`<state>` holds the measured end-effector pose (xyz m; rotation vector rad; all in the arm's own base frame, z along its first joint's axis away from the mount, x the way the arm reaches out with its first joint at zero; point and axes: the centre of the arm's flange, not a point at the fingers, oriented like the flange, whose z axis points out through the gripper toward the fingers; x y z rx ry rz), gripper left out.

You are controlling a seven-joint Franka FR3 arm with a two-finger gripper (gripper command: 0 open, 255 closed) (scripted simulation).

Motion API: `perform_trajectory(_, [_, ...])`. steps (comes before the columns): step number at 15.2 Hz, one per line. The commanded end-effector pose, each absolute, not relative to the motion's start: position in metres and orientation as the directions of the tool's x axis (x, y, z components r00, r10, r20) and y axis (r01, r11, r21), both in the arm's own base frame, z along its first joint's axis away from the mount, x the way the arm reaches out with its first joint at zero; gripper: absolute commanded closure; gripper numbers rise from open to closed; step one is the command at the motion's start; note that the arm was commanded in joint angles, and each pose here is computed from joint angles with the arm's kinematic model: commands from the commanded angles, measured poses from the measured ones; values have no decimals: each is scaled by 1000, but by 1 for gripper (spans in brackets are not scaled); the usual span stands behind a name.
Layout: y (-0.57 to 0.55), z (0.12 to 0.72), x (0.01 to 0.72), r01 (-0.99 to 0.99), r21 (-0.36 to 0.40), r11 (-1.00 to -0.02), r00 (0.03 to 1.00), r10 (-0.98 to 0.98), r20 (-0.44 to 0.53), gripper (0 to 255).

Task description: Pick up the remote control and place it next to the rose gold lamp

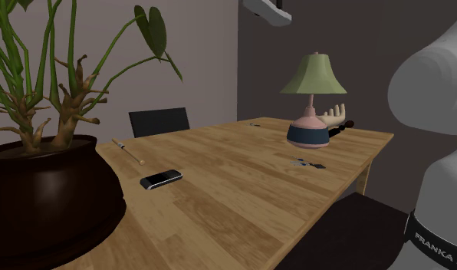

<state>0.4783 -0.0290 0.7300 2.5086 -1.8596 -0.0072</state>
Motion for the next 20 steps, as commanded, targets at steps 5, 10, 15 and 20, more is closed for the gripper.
perform_trajectory(5, [-36,701,480,-956,17,-292,292,-956,8,255])
perform_trajectory(10, [-36,674,480,-956,17,-292,292,-956,8,255])
perform_trajectory(15, [-36,648,480,-956,17,-292,292,-956,8,255])
perform_trajectory(20, [-36,622,480,-956,17,-292,292,-956,8,255])
